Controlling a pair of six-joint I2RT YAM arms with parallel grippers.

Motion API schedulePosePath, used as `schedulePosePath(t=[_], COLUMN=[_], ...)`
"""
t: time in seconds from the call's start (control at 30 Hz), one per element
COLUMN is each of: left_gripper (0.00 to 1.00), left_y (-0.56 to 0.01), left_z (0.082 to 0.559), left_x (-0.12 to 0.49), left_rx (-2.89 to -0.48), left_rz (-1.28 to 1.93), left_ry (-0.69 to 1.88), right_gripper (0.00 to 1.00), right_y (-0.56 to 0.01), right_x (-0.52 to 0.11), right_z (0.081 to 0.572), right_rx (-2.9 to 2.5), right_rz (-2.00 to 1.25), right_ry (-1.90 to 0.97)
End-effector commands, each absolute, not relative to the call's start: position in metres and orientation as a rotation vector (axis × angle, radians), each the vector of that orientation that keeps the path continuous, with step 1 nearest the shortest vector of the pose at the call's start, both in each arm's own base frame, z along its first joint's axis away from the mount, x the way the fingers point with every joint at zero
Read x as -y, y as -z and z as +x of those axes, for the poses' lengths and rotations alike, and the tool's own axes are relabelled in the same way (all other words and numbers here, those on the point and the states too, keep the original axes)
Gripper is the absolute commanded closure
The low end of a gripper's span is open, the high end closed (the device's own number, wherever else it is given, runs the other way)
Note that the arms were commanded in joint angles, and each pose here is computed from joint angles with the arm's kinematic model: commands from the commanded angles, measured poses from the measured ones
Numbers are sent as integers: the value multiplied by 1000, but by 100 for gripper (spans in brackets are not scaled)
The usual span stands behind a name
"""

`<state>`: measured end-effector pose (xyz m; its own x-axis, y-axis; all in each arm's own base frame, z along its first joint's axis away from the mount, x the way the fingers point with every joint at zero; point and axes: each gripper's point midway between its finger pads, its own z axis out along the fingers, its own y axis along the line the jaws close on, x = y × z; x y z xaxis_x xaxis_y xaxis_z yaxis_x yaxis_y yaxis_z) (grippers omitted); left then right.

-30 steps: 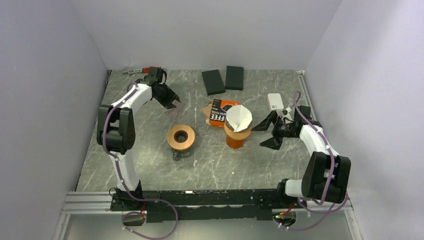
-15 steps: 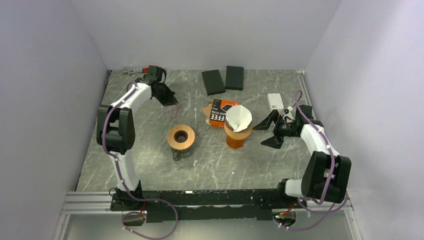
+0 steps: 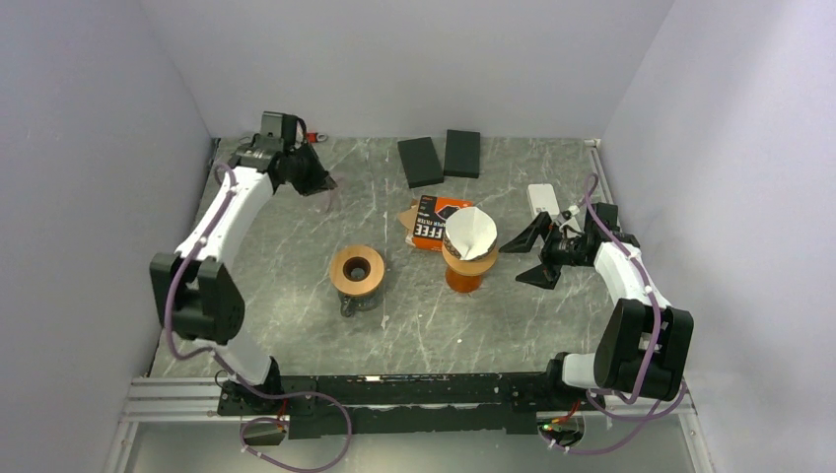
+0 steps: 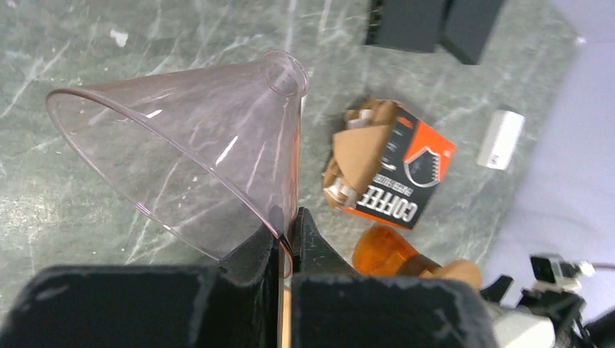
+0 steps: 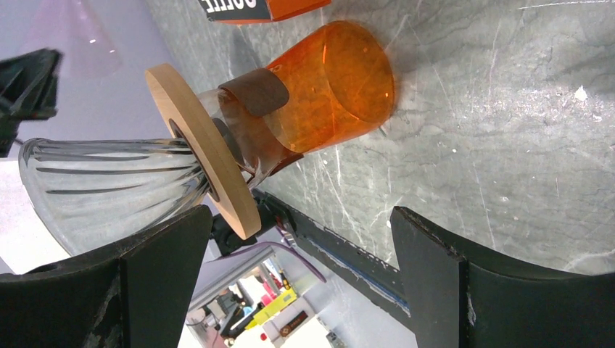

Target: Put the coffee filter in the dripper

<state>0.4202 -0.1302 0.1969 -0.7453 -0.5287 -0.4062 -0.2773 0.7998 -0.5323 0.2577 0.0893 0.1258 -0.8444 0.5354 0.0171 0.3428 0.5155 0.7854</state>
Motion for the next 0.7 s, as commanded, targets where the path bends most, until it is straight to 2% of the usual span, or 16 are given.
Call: schedulePosePath(t=[0.0, 0.3, 0.47, 0.67], left_gripper=[100, 100, 100, 100], left_y=[-266, -303, -290, -282], left_z=[400, 344, 321, 301], left_x=[135, 146, 135, 128], left_rx=[-2279, -2201, -2363, -2599], left_rz=[-312, 40, 122, 24], left_ry=[682, 771, 689, 600], right_gripper=[0, 0, 0, 0], right_y=[-139, -139, -136, -134], right_x=[-88, -87, -88, -88], right_z=[263, 261, 257, 256], right_rx=[-2497, -2506, -2511, -2516], right_rz=[688, 670, 673, 673], right_ry=[-1236, -1228, -1231, -1229])
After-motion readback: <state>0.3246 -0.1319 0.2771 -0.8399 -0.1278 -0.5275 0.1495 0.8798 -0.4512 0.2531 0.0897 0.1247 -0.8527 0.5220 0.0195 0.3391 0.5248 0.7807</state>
